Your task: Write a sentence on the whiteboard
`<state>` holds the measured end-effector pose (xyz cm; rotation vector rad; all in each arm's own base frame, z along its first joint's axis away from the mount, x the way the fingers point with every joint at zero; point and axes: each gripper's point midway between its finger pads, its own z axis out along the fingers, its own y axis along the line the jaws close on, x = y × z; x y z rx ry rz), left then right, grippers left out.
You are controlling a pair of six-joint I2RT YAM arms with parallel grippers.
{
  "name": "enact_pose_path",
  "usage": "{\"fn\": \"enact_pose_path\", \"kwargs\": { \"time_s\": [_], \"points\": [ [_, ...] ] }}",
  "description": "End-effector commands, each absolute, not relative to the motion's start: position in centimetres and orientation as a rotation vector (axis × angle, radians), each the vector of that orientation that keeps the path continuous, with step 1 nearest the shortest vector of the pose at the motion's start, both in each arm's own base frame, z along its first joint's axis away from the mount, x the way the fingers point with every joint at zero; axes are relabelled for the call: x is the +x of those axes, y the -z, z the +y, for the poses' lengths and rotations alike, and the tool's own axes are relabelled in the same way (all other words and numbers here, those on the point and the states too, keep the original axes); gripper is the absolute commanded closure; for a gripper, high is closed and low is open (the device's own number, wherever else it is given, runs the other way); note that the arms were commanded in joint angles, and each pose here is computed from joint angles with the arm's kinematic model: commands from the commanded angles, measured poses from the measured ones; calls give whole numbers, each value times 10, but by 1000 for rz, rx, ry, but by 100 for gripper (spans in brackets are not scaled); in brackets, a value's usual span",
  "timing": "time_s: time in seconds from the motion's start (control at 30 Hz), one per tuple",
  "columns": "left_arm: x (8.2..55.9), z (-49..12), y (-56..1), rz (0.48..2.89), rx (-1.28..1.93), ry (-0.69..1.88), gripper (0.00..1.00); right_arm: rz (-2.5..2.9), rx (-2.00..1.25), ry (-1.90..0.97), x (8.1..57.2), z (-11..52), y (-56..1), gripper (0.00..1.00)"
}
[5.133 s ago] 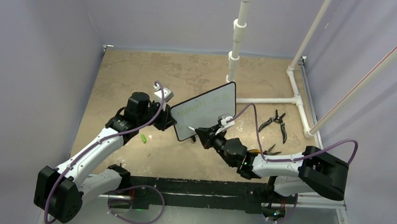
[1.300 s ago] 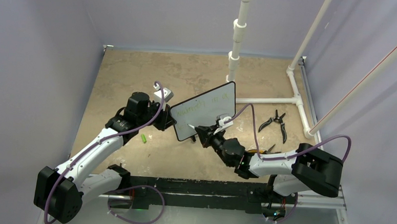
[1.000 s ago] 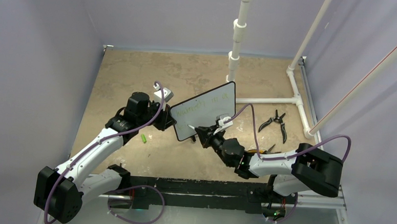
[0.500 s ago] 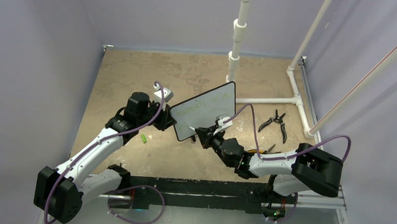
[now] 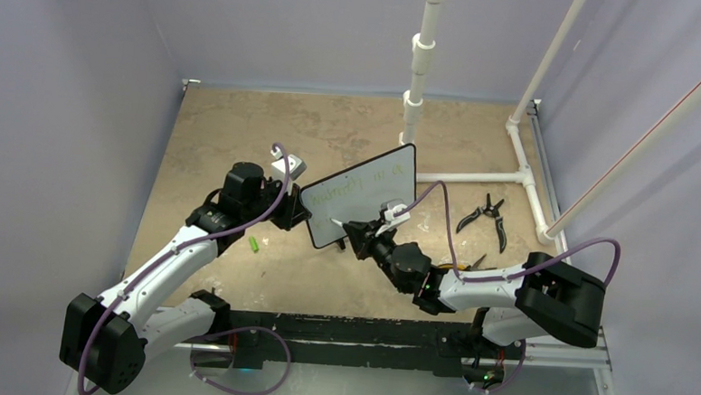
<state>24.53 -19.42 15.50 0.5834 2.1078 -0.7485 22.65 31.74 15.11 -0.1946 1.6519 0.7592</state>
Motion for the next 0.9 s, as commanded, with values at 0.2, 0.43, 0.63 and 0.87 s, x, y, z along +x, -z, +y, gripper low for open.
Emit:
{"fn": "enact_pose_path", "kwargs": {
  "time_s": [0.2,0.43,0.63,0.87],
  "points": [
    [252,-196,-170,2052,597,736,100,1567,-76,-738,242,312,-181,100],
    [252,-196,-170,2051,599,737,100,1590,-43,-705,244,303,-176,100],
    [251,-196,-170,2051,600,738,100,1610,-40,-692,243,299,-167,100],
    [251,-196,-171,2048,597,738,100,1654,-57,-691,238,298,-152,100]
  ]
}}
